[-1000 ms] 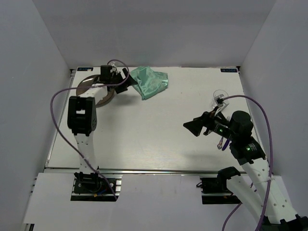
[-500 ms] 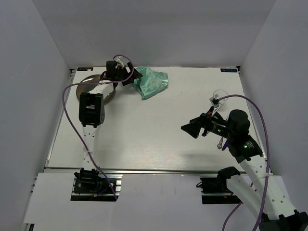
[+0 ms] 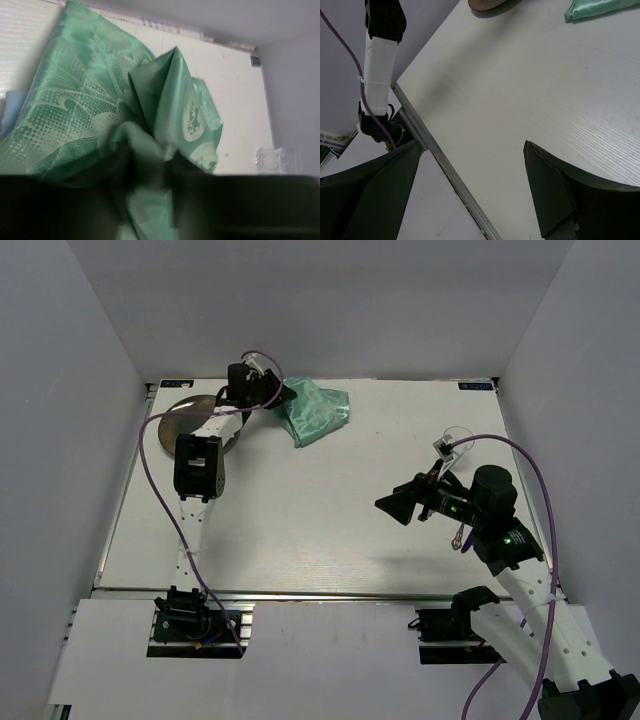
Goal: Set the dinner table for one person
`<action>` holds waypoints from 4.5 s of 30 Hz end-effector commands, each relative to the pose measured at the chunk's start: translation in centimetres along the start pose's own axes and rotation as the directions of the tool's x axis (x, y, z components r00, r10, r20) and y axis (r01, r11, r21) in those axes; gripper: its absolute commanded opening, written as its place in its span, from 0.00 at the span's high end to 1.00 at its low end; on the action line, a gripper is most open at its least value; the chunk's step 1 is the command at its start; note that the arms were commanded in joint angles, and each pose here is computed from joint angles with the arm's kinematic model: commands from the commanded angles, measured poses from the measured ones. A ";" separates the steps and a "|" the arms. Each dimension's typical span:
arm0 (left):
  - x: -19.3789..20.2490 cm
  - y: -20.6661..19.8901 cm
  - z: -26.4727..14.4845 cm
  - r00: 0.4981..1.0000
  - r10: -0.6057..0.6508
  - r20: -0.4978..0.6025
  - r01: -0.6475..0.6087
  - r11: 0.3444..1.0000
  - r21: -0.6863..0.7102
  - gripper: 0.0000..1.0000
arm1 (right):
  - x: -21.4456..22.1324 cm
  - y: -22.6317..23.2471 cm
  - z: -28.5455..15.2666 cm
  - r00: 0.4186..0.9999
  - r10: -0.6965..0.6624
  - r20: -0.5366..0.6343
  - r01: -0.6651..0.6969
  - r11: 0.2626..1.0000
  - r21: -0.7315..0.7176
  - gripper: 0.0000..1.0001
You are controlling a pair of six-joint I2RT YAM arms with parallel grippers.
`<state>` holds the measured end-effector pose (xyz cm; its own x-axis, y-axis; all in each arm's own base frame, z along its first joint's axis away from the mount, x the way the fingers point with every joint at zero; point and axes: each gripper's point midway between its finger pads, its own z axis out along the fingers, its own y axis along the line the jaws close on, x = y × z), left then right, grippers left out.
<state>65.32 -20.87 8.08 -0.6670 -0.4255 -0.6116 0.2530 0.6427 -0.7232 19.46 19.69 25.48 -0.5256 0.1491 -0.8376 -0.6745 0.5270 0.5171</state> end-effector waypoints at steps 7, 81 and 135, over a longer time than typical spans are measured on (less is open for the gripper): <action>-2.6 -10.6 -3.6 0.991 0.134 0.024 -0.136 0.956 0.259 1.00 | -2.2 -0.5 0.3 0.995 -0.038 0.088 0.034 0.998 0.045 0.11; 21.4 -10.7 -13.5 0.997 -0.072 -0.035 0.030 0.732 -0.680 0.17 | 8.7 -27.3 10.8 0.855 0.513 0.074 -0.423 0.608 0.672 1.00; -3.8 -22.5 -38.1 0.779 0.109 0.617 0.295 0.805 -0.515 1.00 | -17.7 -7.1 -4.7 0.888 0.008 0.460 -0.279 0.805 0.523 1.00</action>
<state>41.71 -13.62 32.60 -0.2146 -0.6196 -0.7550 -0.4243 0.7554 -0.4994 34.26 11.12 33.37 -0.3062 0.5461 -0.7798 -0.1266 0.7885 0.6019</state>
